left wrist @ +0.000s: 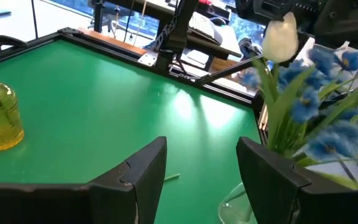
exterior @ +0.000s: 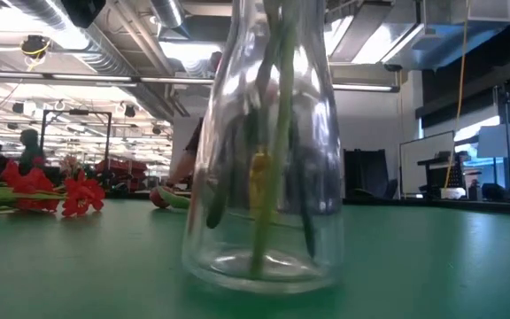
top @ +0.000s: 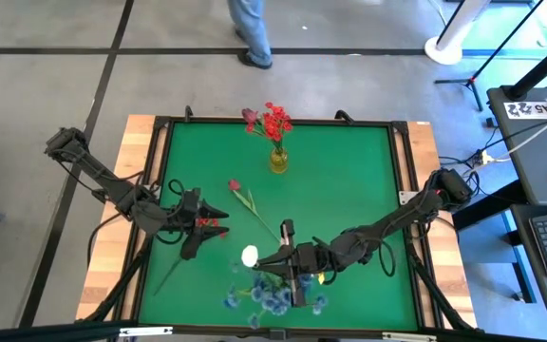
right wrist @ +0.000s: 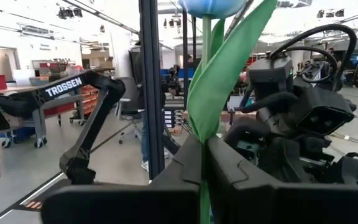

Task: Sort flowers into vase by color
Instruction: Put the white tulip into the transparent vase

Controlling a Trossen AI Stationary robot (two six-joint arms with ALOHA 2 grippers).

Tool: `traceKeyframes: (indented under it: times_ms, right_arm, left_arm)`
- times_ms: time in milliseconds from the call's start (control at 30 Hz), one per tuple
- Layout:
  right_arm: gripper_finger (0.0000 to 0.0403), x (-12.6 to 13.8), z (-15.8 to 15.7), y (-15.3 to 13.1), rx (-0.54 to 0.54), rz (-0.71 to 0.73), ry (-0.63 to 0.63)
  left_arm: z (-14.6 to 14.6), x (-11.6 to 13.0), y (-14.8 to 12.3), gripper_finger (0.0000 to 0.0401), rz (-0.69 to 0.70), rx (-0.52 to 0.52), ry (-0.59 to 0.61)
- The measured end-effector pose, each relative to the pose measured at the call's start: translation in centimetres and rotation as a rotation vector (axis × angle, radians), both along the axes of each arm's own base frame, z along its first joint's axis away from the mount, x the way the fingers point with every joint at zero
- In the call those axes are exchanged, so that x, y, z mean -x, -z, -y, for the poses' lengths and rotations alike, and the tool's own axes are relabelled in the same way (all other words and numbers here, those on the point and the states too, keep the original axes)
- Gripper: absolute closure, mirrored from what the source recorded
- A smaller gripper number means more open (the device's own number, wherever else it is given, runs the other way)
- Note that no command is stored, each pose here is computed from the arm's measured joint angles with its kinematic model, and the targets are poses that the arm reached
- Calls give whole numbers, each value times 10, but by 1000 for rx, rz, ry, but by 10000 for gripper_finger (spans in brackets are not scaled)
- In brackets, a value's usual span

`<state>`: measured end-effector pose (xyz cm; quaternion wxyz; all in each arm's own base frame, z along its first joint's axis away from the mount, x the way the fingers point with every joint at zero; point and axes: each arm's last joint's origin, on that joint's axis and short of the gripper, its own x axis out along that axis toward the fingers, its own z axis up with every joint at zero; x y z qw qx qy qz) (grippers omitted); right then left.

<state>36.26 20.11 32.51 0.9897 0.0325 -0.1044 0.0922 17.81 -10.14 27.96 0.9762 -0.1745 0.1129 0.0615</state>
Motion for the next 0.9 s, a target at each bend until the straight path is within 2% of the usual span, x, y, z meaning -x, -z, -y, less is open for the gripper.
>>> traceKeyframes:
  times_ms: [233,567,700,900]
  right_arm:
    - [400,1,1,-4,6,46,7]
    - [396,-1,0,8,59,-73,20]
    - [375,-2,0,13,82,-120,20]
    - [327,-3,2,17,43,-173,18]
  left_arm:
    - [0,0,0,210,0,0,0]
    - [0,0,0,210,-1,-1,-1]
    - [0,0,0,210,-1,-1,0]
    - [0,0,0,210,-1,-1,0]
